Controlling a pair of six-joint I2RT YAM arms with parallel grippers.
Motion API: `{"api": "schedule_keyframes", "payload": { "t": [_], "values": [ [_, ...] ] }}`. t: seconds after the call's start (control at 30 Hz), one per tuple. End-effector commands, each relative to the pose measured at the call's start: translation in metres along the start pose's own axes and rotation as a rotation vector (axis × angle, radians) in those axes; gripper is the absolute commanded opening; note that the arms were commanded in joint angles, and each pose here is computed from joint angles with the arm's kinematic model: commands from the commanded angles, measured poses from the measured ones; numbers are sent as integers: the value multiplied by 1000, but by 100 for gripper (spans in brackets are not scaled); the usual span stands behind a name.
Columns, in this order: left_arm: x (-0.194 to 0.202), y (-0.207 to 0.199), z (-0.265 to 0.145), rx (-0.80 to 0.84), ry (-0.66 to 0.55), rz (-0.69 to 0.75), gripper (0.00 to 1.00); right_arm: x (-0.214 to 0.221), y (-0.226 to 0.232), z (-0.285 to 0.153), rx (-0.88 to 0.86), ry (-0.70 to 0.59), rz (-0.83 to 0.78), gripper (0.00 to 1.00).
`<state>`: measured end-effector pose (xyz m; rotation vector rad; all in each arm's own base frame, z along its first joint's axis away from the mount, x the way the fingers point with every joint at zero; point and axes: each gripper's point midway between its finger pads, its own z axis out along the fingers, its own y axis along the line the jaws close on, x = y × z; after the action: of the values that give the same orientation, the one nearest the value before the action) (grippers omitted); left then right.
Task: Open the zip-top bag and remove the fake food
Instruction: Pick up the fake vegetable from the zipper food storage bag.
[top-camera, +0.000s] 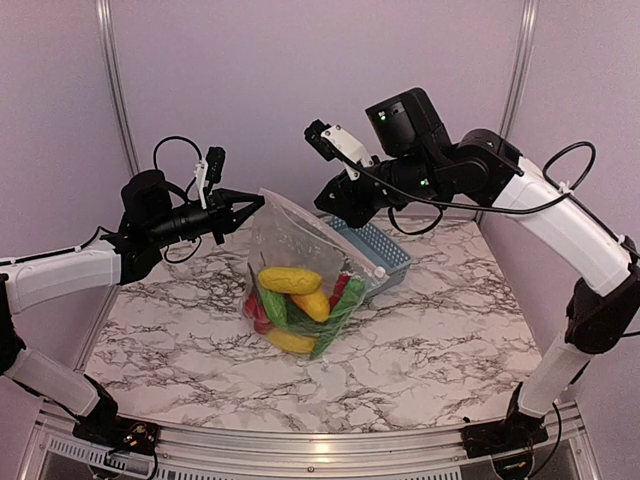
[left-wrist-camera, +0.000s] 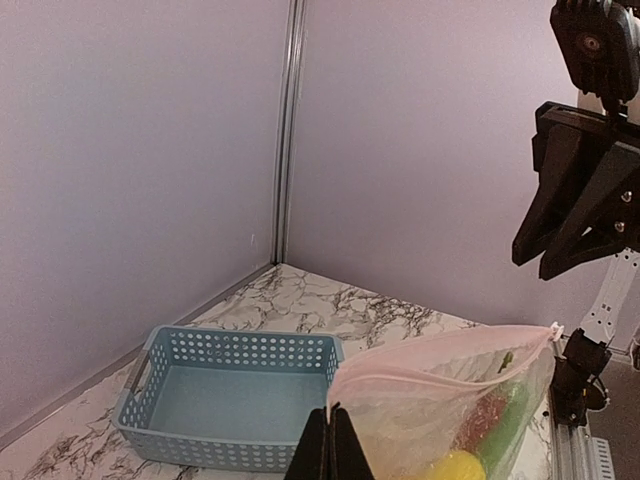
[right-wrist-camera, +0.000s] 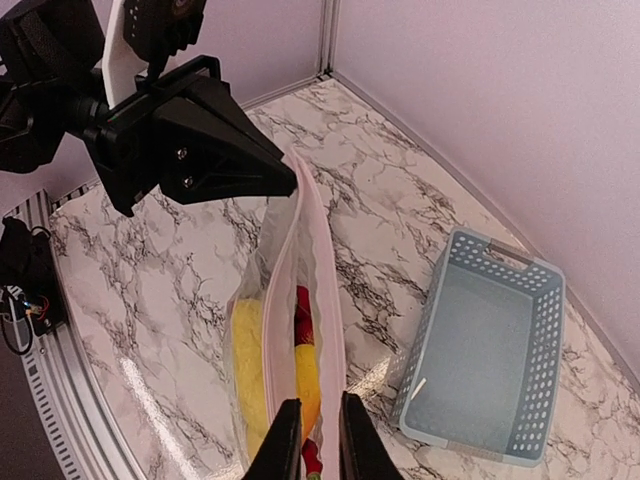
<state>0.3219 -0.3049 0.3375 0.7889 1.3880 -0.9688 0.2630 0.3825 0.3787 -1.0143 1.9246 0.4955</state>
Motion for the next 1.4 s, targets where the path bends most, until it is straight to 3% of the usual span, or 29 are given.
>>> {"api": "schedule_keyframes", "payload": {
  "t": [0.0,0.73,1.07,1.37],
  "values": [
    [1,-6,2,26,-8,19,0,-6,5,2,-41,-4,43,12],
    [3,-15,3,54,-1,33,0,34,10,43,-101,122,116,7],
    [1,-28,6,86,-2,54,0,58,-4,43,-58,190,147,14],
    [-5,-42,16,90,0,91,0,77,-11,17,-16,250,162,29]
  ]
}}
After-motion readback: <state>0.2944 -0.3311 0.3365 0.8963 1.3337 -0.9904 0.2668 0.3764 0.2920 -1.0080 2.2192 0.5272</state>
